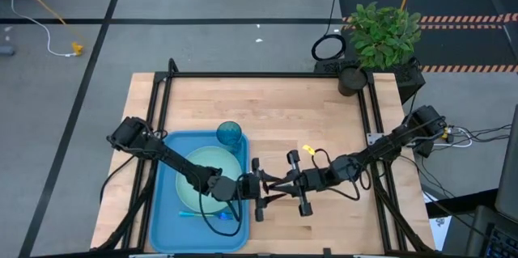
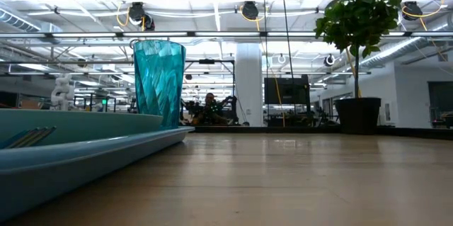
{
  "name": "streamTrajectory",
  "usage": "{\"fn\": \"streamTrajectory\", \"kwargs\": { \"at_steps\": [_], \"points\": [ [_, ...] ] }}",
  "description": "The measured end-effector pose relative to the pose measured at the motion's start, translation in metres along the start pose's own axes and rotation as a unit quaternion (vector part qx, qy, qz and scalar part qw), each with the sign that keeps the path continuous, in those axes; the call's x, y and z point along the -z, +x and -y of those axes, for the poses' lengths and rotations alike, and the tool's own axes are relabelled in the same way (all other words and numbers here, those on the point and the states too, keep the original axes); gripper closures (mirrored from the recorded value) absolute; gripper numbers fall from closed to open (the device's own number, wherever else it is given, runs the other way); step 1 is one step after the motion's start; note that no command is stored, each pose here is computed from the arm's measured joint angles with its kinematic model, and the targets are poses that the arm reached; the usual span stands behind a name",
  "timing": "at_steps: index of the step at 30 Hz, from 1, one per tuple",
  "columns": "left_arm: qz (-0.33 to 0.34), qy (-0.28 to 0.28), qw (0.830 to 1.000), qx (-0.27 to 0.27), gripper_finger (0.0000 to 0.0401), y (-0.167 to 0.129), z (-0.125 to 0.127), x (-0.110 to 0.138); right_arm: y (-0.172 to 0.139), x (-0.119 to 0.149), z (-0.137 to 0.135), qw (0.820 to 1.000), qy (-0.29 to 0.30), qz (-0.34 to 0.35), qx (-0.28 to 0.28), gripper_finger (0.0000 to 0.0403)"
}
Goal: Pick and place plate/cup/fork/spoon on tray
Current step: Put the black spoon on the blue tray to the bottom of the blue fork
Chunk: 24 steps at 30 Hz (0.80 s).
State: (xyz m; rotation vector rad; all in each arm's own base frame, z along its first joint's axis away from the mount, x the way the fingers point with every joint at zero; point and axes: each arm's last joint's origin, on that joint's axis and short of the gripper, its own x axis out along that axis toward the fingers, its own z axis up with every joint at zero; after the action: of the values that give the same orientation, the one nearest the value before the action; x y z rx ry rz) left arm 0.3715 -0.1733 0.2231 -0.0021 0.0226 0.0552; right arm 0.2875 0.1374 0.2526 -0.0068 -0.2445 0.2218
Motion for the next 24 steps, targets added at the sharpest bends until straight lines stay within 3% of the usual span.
{"fn": "streamTrajectory", "kwargs": {
  "at_steps": [8, 19, 24],
  "points": [
    [0.006, -0.011, 1.0, 0.014, 0.0301, 0.0003, 0.0003, -0.0014, -0.0001, 0.001, -0.0001, 1.0, -0.003, -0.004, -0.001, 0.0399],
    [0.012, 0.0, 0.999, 0.035, 0.0368, 0.0004, 0.0012, -0.0026, -0.0003, 0.0021, -0.0001, 1.0, -0.005, -0.01, 0.0, 0.0399],
    [0.011, -0.001, 0.999, 0.044, 0.0381, 0.0, 0.0022, -0.0023, -0.0005, 0.0023, -0.0001, 1.0, -0.008, -0.012, -0.002, 0.0398]
  ]
}}
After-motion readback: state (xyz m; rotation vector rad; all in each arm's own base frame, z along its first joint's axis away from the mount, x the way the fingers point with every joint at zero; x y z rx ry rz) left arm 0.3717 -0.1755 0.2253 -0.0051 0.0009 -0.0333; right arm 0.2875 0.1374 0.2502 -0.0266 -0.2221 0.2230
